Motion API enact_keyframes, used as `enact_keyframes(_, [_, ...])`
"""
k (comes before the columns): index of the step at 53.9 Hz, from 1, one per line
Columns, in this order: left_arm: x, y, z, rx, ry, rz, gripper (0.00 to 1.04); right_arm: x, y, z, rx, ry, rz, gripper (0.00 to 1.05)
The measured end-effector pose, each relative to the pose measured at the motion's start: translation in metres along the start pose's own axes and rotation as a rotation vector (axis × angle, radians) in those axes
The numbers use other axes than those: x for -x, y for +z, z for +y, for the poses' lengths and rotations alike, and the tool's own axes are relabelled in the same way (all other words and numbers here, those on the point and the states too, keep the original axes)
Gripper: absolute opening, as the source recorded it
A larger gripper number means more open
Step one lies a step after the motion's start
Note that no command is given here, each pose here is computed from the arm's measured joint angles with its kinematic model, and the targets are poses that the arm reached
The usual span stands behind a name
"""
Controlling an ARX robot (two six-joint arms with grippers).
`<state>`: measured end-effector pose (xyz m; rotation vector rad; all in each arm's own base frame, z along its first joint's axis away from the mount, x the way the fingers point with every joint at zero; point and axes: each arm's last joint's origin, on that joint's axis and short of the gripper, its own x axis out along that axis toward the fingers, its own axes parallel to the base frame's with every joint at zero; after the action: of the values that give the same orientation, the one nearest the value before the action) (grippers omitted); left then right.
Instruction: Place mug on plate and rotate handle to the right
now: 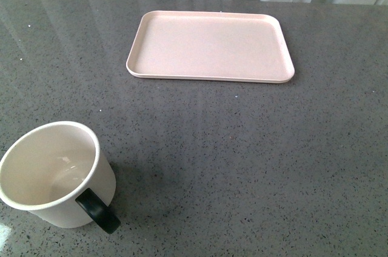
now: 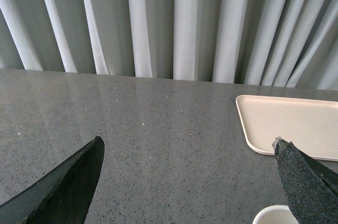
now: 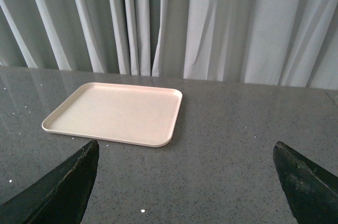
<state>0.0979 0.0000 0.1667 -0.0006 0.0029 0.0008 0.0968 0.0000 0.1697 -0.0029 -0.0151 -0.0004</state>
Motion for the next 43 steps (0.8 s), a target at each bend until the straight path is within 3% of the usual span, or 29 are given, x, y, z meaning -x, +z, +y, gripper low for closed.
enact_keyframes(38, [-0.0001, 0.0000, -0.0001, 0.000, -0.005, 0.003, 0.96, 0.0000, 0.0000, 0.0000, 0.000, 0.000, 0.000, 0.96])
enact_keyframes(40, [-0.0003, -0.0008, -0.0004, 0.005, -0.055, 0.084, 0.96, 0.0000, 0.0000, 0.0000, 0.000, 0.000, 0.000, 0.96])
enact_keyframes(43, [-0.0006, 0.0016, -0.0026, 0.043, -0.156, 0.302, 0.96, 0.0000, 0.0000, 0.0000, 0.000, 0.000, 0.000, 0.96])
